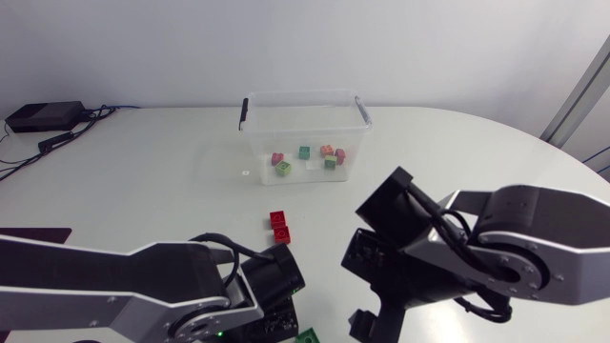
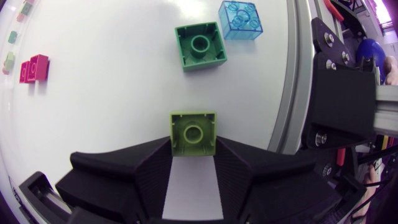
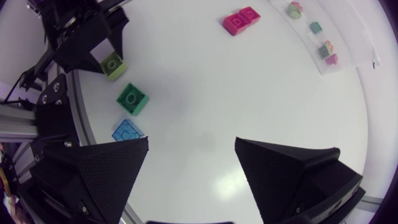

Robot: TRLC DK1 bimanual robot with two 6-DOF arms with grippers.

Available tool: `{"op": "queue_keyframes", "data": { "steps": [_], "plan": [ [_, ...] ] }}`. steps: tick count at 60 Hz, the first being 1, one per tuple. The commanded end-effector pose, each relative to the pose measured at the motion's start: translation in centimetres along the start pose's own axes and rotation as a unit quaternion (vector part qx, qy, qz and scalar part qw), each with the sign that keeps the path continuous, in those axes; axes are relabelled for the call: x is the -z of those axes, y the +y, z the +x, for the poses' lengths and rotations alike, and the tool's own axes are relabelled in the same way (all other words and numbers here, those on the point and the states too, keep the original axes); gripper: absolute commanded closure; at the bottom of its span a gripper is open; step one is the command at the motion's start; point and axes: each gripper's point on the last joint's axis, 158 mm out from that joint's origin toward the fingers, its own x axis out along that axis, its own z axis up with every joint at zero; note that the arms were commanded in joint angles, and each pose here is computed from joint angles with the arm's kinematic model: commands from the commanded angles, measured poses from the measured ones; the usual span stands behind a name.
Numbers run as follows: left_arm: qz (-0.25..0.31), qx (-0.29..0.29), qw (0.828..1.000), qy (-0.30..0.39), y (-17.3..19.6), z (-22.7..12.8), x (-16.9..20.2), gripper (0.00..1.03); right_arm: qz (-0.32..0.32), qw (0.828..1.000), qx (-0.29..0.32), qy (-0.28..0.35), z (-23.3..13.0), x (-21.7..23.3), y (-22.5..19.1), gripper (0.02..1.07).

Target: Place the duplo bricks in the container

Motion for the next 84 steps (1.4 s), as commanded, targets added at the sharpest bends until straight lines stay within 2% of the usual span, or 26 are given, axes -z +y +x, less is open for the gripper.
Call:
{"op": "queue_keyframes", "data": {
  "steps": [1,12,24,45,54,63,71,84],
  "plan": [
    [-0.015,-0.004,1.000,-0.016,0.6,-0.8,-0.8,0.78,-0.032,0.999,-0.019,0.017,0.5,1.4,1.6,0.07],
    [-0.035,-0.024,0.997,-0.065,2.3,-3.7,-1.7,0.78,-0.088,0.994,-0.058,0.028,1.1,1.8,4.7,0.07],
    [-0.058,-0.058,0.990,-0.115,5.2,-9.1,-2.4,0.78,-0.157,0.982,-0.101,0.035,1.4,2.4,6.7,0.07],
    [-0.089,-0.131,0.970,-0.182,11.8,-16.7,-4.4,0.78,-0.240,0.959,-0.127,0.080,2.1,4.2,7.1,0.08],
    [-0.094,-0.142,0.966,-0.192,13.6,-18.0,-5.7,0.78,-0.268,0.948,-0.131,0.111,2.6,4.7,7.0,0.11],
    [-0.092,-0.141,0.967,-0.189,13.8,-17.8,-5.9,0.78,-0.295,0.936,-0.130,0.140,3.2,4.9,6.7,0.13],
    [-0.095,-0.143,0.967,-0.187,14.1,-17.7,-5.6,0.78,-0.317,0.928,-0.133,0.145,3.5,4.2,7.1,0.21],
    [-0.102,-0.146,0.967,-0.185,14.6,-17.9,-4.6,0.78,-0.332,0.920,-0.132,0.161,4.3,3.7,7.0,0.15]
  ]
}}
